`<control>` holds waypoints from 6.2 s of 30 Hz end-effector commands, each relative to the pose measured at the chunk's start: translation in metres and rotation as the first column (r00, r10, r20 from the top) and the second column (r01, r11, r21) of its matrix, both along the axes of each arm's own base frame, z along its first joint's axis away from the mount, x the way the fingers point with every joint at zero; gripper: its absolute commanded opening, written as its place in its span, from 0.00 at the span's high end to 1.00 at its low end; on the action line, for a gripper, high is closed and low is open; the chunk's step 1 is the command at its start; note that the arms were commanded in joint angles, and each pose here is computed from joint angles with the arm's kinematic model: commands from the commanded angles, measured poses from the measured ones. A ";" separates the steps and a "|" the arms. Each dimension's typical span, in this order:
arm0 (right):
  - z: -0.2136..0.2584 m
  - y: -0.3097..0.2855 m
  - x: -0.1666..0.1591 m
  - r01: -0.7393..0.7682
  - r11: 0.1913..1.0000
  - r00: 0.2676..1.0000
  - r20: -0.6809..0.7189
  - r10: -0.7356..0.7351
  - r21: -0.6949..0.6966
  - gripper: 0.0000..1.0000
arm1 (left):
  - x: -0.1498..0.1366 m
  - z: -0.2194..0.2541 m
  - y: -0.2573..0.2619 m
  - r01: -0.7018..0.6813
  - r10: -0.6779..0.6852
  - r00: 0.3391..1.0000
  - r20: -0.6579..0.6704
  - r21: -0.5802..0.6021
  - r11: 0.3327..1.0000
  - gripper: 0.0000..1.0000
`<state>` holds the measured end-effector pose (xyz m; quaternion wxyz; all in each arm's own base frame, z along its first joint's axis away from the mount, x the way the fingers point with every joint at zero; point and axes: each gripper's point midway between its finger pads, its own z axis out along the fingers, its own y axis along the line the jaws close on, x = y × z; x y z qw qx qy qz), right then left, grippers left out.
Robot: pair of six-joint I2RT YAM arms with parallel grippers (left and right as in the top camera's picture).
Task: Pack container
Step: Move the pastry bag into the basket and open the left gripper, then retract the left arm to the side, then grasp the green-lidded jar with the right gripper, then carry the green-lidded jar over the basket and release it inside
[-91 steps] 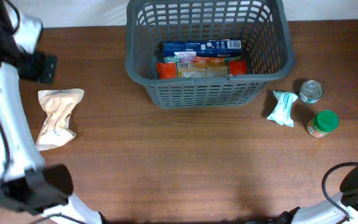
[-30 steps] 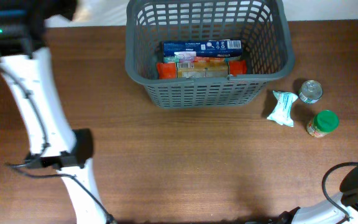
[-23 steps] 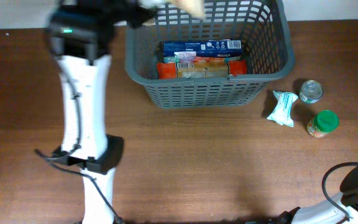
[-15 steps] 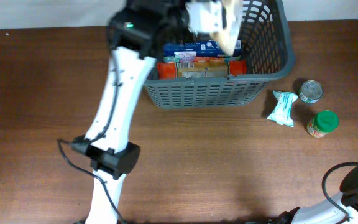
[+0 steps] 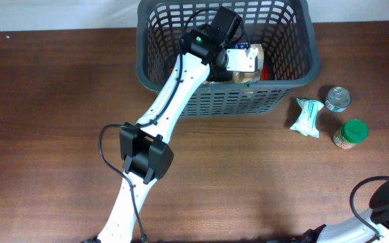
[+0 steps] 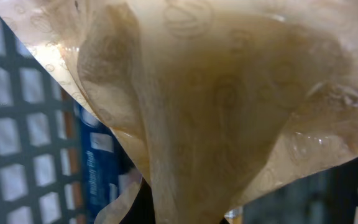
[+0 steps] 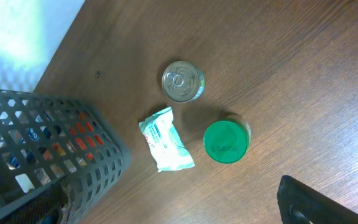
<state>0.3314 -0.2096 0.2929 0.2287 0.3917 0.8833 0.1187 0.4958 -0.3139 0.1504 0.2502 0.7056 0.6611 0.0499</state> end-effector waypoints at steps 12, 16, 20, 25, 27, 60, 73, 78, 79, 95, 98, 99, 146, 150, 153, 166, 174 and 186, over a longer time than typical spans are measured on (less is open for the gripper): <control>-0.001 0.003 0.001 -0.002 1.000 1.000 0.000 0.002 0.009 0.01 | -0.018 -0.011 -0.030 -0.006 0.001 0.997 -0.071 -0.067 0.998 0.98; -0.001 0.003 0.001 -0.002 1.000 1.000 0.000 0.002 0.009 0.01 | -0.027 -0.020 -0.041 0.024 -0.034 0.993 -0.110 -0.092 0.995 0.98; -0.001 0.003 0.001 -0.002 1.000 1.000 0.000 0.002 0.009 0.01 | -0.032 -0.030 -0.050 0.039 -0.053 0.990 -0.133 -0.101 0.994 0.90; -0.001 0.003 0.001 -0.002 1.000 1.000 0.000 0.002 0.009 0.01 | -0.020 -0.020 -0.055 -0.081 0.063 0.991 -0.118 -0.160 0.984 0.22; -0.001 0.003 0.001 -0.002 1.000 1.000 0.000 0.002 0.009 0.01 | -0.007 -0.004 -0.050 -0.187 0.174 0.981 -0.083 -0.182 0.965 0.00; 0.020 -0.030 0.031 0.004 0.987 0.990 0.137 0.018 -0.160 0.01 | -0.027 0.220 0.399 -0.889 0.979 0.099 -0.177 -0.457 0.008 0.01; -0.114 0.008 -0.002 -0.089 0.990 0.946 -0.322 0.049 -0.112 0.01 | -0.034 0.158 0.412 -0.959 0.976 0.033 -0.217 -0.281 -0.030 0.01; -0.163 0.020 -0.005 -0.119 0.990 0.927 -0.366 0.083 -0.075 0.01 | -0.033 0.158 0.412 -0.959 0.976 0.034 -0.217 -0.281 -0.030 0.01; -0.171 0.021 -0.005 -0.119 0.990 0.926 -0.368 0.084 -0.073 0.01 | -0.033 0.158 0.412 -0.959 0.976 0.034 -0.217 -0.281 -0.030 0.01; -0.246 0.027 -0.007 -0.081 0.995 0.940 -0.337 0.056 -0.059 0.01 | -0.033 0.158 0.412 -0.959 0.976 0.034 -0.217 -0.281 -0.030 0.01; -0.255 0.027 -0.004 -0.073 0.996 0.944 -0.325 0.050 -0.056 0.01 | -0.033 0.158 0.412 -0.959 0.976 0.034 -0.217 -0.281 -0.030 0.01; -0.257 0.028 -0.003 -0.074 0.996 0.945 -0.323 0.054 -0.049 0.02 | -0.033 0.158 0.412 -0.959 0.976 0.034 -0.217 -0.281 -0.030 0.01; 0.023 0.059 0.053 -0.102 0.951 0.979 0.142 0.149 -0.292 0.50 | -0.033 0.158 0.412 -0.959 0.976 0.034 -0.217 -0.281 -0.030 0.01; 0.094 0.116 0.056 -0.184 0.899 0.909 0.278 0.309 -0.397 0.57 | -0.033 0.158 0.412 -0.959 0.976 0.033 -0.217 -0.281 -0.030 0.01; 0.126 0.162 0.062 -0.249 0.855 0.830 0.355 0.431 -0.455 0.64 | -0.033 0.158 0.412 -0.959 0.976 0.033 -0.217 -0.281 -0.030 0.01; 0.047 0.307 0.146 -0.601 0.619 0.604 0.221 0.766 -0.506 0.76 | -0.033 0.158 0.412 -0.959 0.976 0.033 -0.217 -0.281 -0.030 0.01; -0.036 0.312 0.166 -0.695 0.602 0.629 0.072 0.774 -0.393 0.73 | -0.033 0.158 0.412 -0.959 0.976 0.034 -0.217 -0.281 -0.030 0.01; -0.121 0.303 0.164 -0.755 0.599 0.644 -0.132 0.753 -0.268 0.66 | -0.033 0.158 0.412 -0.959 0.976 0.033 -0.217 -0.281 -0.030 0.01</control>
